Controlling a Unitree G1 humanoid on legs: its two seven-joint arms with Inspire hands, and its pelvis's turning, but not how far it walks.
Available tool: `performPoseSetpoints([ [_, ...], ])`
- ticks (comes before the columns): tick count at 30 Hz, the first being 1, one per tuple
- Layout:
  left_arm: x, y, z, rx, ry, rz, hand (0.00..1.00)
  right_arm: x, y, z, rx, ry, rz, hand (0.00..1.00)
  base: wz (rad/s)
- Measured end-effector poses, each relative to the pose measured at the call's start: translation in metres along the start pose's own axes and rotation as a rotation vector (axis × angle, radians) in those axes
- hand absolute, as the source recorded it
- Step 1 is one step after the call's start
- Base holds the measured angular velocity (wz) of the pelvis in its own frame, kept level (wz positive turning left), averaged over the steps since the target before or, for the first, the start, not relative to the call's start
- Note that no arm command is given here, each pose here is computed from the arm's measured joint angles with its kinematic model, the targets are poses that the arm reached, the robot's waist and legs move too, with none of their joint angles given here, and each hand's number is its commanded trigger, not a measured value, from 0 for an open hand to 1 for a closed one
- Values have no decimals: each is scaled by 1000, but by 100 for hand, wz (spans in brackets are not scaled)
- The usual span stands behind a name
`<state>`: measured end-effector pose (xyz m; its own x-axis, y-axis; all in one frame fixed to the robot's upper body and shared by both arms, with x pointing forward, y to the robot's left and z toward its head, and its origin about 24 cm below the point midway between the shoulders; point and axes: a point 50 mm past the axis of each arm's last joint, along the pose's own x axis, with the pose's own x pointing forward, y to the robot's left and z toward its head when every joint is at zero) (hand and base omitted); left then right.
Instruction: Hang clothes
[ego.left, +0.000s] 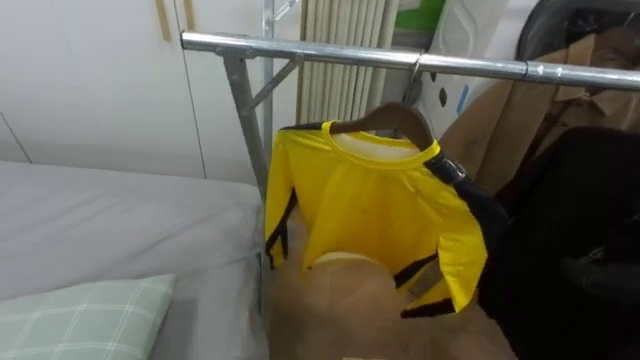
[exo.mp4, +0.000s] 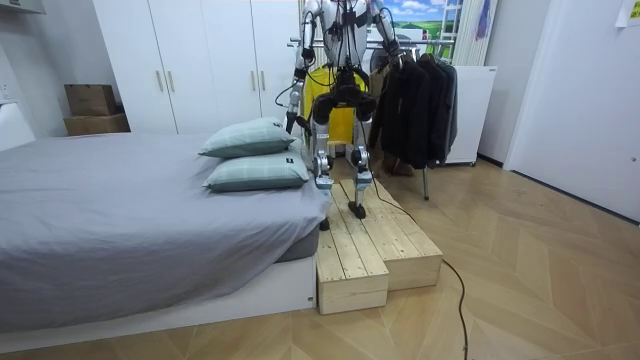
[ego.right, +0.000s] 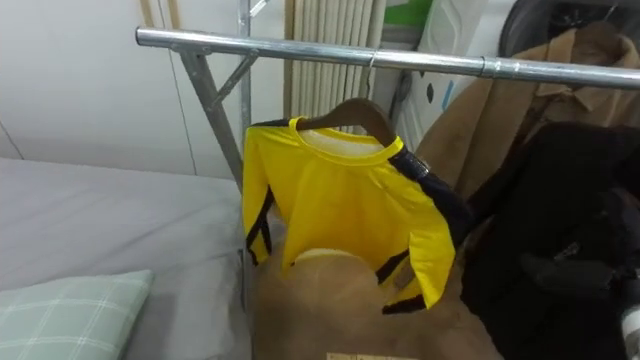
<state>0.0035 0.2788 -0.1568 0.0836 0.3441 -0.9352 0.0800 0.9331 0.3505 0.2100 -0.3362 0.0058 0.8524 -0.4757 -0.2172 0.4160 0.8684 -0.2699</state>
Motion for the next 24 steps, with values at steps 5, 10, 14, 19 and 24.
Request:
performPoseSetpoints([
  [5, 0, -4, -2, -1, 7, -7, 0, -29, 16, -64, 118, 226, 15, 0, -7],
  [10, 0, -9, -3, -3, 11, -21, 0, -80, 21, -131, 189, 508, 52, 0, -10],
  [14, 0, -10, -2, -6, -4, -22, 0, -116, 22, -170, 243, 700, 52, 0, -10],
  [19, 0, -19, -6, 2, 14, -46, 0, -160, 24, -201, 293, 898, 70, 0, -16],
  [24, 1, -25, 8, 26, -22, -50, 0, -185, 33, -214, 315, 1007, 68, 0, -5],
])
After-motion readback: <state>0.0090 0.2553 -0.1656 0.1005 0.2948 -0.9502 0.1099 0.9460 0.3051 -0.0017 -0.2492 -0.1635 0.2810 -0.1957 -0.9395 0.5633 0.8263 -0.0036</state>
